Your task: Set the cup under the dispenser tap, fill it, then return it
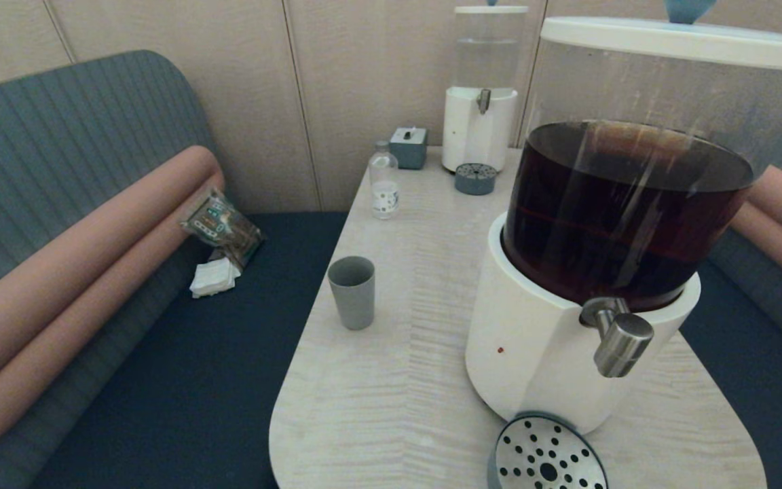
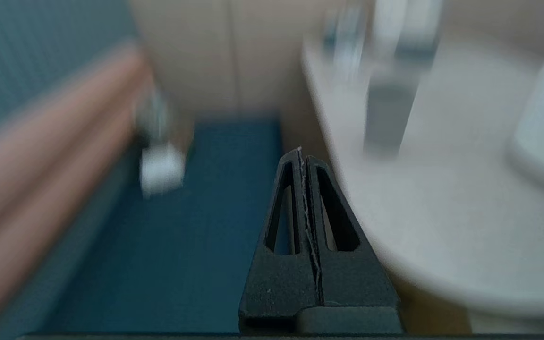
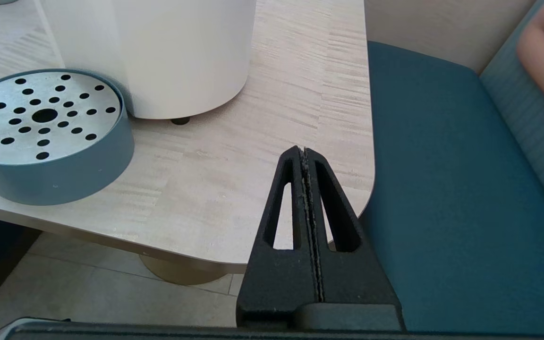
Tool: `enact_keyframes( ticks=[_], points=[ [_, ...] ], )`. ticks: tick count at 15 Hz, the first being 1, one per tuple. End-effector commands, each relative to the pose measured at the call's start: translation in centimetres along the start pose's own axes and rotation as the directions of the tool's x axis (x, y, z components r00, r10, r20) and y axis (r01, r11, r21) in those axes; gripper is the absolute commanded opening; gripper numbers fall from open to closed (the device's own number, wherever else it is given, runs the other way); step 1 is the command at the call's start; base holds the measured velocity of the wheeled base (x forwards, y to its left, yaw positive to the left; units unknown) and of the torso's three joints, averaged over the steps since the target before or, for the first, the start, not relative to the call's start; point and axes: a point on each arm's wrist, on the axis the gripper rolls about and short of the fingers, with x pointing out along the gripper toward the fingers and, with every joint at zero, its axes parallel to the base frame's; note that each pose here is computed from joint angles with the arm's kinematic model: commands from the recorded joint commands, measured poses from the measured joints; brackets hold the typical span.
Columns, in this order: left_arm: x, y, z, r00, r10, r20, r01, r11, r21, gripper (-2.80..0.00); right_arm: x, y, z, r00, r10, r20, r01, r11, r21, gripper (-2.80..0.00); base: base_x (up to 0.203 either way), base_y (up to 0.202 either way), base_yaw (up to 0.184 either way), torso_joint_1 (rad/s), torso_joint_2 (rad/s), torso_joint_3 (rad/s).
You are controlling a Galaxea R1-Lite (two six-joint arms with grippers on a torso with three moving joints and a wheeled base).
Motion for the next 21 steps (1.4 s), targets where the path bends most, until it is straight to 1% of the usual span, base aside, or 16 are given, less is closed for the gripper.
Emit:
enact_keyframes(
  ticks=[1, 3, 5, 11, 12, 21],
  points=[
    [0.0, 0.0, -0.8, 0.997, 0.014, -0.082, -0.014, 1.0, 0.001, -2.8, 0.0, 0.0, -0.3, 1.0, 0.001, -0.004, -0.001, 1.0, -0.001, -2.8, 0.0, 0.0, 0.0, 0.0, 0.0, 0.0],
    [-0.1, 0.1, -1.2, 0.991, 0.06, -0.119, -0.061, 0.998, 0.003, -2.8, 0.0, 0.0, -0.3, 1.0, 0.001, -0.004, -0.001, 1.0, -0.001, -2.8, 0.0, 0.0, 0.0, 0.0, 0.0, 0.0],
    [-0.3, 0.1, -2.2, 0.969, 0.083, -0.231, -0.086, 0.996, -0.006, -2.8, 0.0, 0.0, -0.3, 1.0, 0.001, -0.004, -0.001, 1.0, -0.002, -2.8, 0.0, 0.0, 0.0, 0.0, 0.0, 0.0],
    [-0.3, 0.2, -2.2, 0.972, 0.087, -0.22, -0.091, 0.996, -0.008, -2.8, 0.0, 0.0, -0.3, 1.0, 0.001, -0.004, -0.001, 1.0, -0.001, -2.8, 0.0, 0.0, 0.0, 0.0, 0.0, 0.0],
    [-0.2, 0.2, -2.1, 0.974, 0.088, -0.21, -0.091, 0.996, -0.009, -2.8, 0.0, 0.0, -0.3, 1.0, 0.001, -0.004, -0.001, 1.0, -0.002, -2.8, 0.0, 0.0, 0.0, 0.0, 0.0, 0.0],
    [-0.2, 0.2, -2.1, 0.974, 0.089, -0.21, -0.093, 0.996, -0.01, -2.8, 0.0, 0.0, -0.3, 1.0, -0.002, -0.006, 0.002, 1.0, -0.001, -2.8, 0.0, 0.0, 0.0, 0.0, 0.0, 0.0]
  ],
)
